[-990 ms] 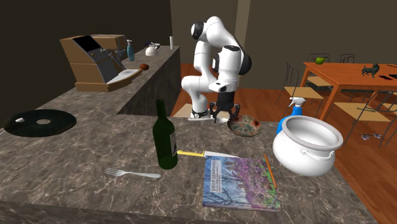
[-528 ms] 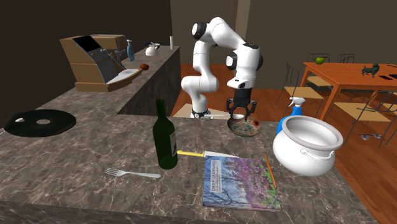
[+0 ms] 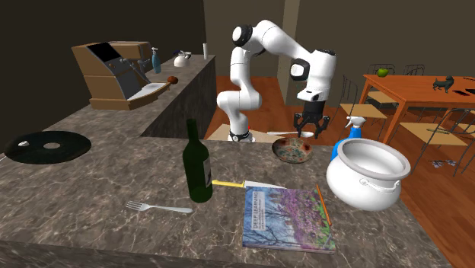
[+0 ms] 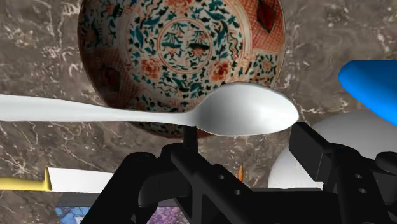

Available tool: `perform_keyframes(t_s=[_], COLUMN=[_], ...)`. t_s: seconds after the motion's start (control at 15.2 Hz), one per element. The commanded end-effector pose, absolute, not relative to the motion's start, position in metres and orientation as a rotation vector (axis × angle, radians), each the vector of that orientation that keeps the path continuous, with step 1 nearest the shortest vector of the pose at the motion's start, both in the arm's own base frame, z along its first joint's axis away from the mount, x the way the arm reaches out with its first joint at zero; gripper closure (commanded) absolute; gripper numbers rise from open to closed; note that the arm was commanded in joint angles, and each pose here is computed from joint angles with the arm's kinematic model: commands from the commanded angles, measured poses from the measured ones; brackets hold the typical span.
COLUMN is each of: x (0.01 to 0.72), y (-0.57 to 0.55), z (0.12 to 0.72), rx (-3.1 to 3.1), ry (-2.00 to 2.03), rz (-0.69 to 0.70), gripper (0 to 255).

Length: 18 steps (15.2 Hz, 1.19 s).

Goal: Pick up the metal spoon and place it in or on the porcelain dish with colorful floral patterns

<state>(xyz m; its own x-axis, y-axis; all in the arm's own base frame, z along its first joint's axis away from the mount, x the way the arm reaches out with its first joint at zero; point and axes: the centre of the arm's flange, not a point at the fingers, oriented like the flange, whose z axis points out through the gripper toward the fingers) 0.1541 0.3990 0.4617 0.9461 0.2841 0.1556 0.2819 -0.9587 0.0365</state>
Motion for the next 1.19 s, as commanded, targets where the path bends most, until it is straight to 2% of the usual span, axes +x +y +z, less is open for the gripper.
perform_keyframes(t_s=[0.0, 1.12], x=[0.137, 0.137], y=[0.418, 0.418], z=[0.463, 0.384], rx=[3.086, 3.086], ry=[0.447, 0.447], rz=[0.249, 0.249], gripper=[255, 255])
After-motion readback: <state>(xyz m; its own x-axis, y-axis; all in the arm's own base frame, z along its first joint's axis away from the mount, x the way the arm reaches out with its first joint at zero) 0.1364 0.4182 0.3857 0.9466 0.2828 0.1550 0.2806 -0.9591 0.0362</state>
